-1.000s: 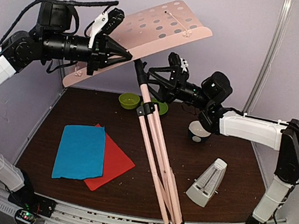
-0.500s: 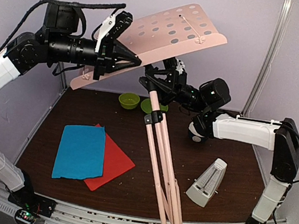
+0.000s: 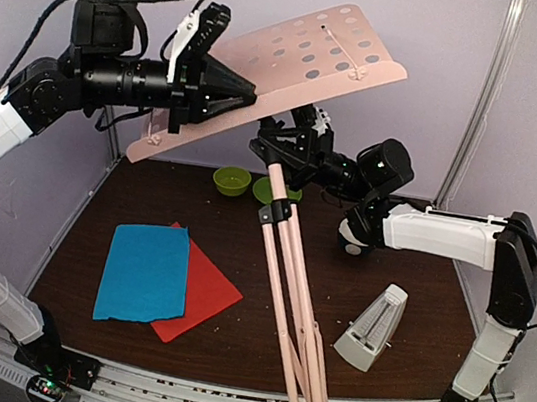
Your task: Set up the instrument practice props
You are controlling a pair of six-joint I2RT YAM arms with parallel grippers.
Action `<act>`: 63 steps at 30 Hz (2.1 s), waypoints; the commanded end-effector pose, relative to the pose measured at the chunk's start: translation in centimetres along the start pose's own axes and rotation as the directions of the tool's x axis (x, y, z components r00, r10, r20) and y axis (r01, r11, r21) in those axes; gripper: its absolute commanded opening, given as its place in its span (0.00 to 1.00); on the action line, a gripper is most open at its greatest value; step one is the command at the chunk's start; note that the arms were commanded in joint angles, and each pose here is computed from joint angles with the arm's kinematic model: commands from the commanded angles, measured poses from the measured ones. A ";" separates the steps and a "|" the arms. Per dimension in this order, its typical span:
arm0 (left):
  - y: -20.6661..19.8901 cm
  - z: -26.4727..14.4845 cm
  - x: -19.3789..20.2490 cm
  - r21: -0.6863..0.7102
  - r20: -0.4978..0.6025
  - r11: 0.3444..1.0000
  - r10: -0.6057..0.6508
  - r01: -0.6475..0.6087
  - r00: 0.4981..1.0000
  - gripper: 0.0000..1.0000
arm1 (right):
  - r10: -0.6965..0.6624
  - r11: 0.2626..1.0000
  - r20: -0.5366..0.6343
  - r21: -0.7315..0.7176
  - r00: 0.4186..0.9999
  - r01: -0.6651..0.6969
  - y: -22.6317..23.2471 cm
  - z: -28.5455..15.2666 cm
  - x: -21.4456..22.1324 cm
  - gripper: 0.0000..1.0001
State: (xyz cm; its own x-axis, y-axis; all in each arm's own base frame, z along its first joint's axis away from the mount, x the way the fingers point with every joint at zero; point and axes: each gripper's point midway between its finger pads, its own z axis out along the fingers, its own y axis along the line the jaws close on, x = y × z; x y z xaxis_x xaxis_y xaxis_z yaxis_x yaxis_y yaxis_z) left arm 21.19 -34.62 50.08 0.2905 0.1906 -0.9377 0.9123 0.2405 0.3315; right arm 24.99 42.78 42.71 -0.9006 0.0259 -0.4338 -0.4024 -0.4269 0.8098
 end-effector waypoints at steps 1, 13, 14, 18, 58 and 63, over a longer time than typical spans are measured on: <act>2.3 -5.9 -10.7 -0.204 0.325 0.972 0.180 -0.118 0.928 0.33 | -0.145 0.984 0.025 -0.106 0.989 0.147 7.2 0.8 -0.4 0.00; 5.0 -10.3 -7.6 -0.438 0.251 0.897 0.057 0.061 0.966 0.66 | -0.352 0.928 0.211 -0.045 0.912 0.369 13.0 -0.6 -5.5 0.00; 5.1 -10.8 -6.9 -0.456 0.248 0.886 0.034 0.085 0.968 0.66 | -0.377 0.919 0.225 -0.031 0.899 0.393 13.6 -0.8 -6.0 0.00; 5.0 -12.2 -3.6 -0.503 0.237 0.842 -0.079 0.192 0.968 0.66 | -0.481 0.871 0.271 0.038 0.834 0.490 15.8 -1.4 -8.0 0.00; -4.9 9.2 10.2 -0.103 -0.040 0.865 -0.496 0.490 0.867 0.63 | -0.789 0.598 0.372 0.283 0.489 0.750 23.4 -4.4 -10.3 0.00; -4.8 9.9 11.3 -0.125 -0.052 0.844 -0.530 0.521 0.846 0.58 | -0.795 0.588 0.375 0.281 0.478 0.758 24.0 -4.2 -10.0 0.00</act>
State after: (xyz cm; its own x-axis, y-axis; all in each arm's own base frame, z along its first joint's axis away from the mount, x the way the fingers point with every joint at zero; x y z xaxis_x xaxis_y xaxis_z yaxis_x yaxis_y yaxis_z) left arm 22.35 -42.34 35.97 -0.2358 0.1331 -0.9627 0.8976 0.4094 -0.1632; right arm 32.34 34.30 53.68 -0.3953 0.4760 -0.7856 -0.8646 0.0959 0.4932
